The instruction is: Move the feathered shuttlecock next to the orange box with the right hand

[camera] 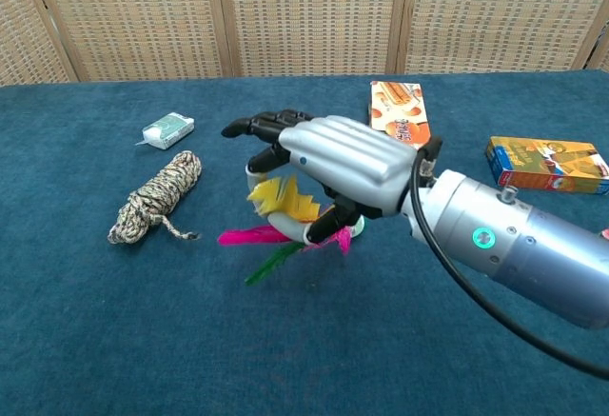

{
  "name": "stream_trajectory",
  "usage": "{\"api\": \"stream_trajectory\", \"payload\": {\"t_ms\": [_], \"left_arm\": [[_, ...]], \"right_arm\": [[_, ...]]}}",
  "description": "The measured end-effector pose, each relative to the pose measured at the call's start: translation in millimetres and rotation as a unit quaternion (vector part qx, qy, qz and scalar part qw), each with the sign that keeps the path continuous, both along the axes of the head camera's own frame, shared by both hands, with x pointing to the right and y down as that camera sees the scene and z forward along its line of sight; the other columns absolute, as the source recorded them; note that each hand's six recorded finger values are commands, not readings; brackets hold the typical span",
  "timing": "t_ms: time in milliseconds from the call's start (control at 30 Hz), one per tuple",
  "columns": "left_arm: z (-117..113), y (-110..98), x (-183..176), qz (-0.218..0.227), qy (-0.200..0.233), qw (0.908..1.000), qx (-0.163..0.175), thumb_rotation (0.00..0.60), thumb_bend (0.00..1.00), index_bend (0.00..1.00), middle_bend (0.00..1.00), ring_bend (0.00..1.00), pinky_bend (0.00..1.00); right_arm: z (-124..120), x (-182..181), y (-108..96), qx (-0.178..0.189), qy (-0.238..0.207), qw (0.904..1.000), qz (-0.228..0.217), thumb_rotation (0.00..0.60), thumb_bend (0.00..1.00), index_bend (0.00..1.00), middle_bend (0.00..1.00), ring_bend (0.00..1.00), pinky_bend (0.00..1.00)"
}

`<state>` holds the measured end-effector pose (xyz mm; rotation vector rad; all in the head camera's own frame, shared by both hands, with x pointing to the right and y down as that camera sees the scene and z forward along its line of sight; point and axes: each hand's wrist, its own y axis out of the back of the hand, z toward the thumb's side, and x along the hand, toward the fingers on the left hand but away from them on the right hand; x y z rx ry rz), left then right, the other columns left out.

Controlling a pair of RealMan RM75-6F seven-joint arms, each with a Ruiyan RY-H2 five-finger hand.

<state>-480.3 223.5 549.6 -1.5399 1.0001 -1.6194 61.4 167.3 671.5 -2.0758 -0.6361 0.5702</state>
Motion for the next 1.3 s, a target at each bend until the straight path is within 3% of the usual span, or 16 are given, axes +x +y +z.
{"api": "stream_trajectory", "payload": {"t_ms": [133,300,533,700,967,1067,1133,1200,1300], "left_arm": [[-2,0,-1,0.0,0.005,1.0,-0.001,0.6,0.0,0.0,0.0,0.0,0.0],[-3,-1,-2,-0.001,0.01,1.0,0.0,0.6,0.0,0.0,0.0,0.0,0.0],[-4,-2,-5,-0.003,0.013,0.9999,-0.002,0.6,0.0,0.0,0.0,0.0,0.0],[-4,-3,-5,-0.003,0.015,0.9999,-0.003,0.6,0.0,0.0,0.0,0.0,0.0],[-3,-2,-1,0.002,0.013,0.9999,-0.005,0.6,0.0,0.0,0.0,0.0,0.0],[-2,-1,0,0.003,0.012,0.9999,-0.006,0.6,0.0,0.0,0.0,0.0,0.0],[-2,0,1,0.005,0.011,0.9999,-0.006,0.6,0.0,0.0,0.0,0.0,0.0],[-2,0,2,0.006,0.011,0.9999,-0.006,0.6,0.0,0.0,0.0,0.0,0.0],[-1,1,3,0.007,0.011,0.9999,-0.006,0.6,0.0,0.0,0.0,0.0,0.0]], "right_arm": [[-2,0,-25,-0.029,-0.003,0.9978,0.059,0.6,0.57,0.64,0.07,0.0,0.0],[-1,6,-59,-0.039,0.018,0.9907,0.129,0.6,0.57,0.64,0.07,0.0,0.0],[8,23,-89,-0.046,0.053,0.9804,0.184,0.6,0.57,0.64,0.07,0.0,0.0],[16,42,-98,-0.052,0.072,0.9746,0.206,0.6,0.57,0.64,0.08,0.0,0.0],[15,56,-99,-0.056,0.066,0.9736,0.211,0.6,0.57,0.64,0.08,0.0,0.0],[10,59,-98,-0.052,0.059,0.9752,0.207,0.6,0.57,0.53,0.08,0.0,0.0],[6,61,-98,-0.047,0.054,0.9769,0.201,0.6,0.51,0.4,0.08,0.0,0.0],[1,63,-98,-0.047,0.047,0.9781,0.197,0.6,0.29,0.27,0.08,0.0,0.0],[-6,68,-99,-0.04,0.045,0.9796,0.192,0.6,0.12,0.2,0.08,0.0,0.0]]}}
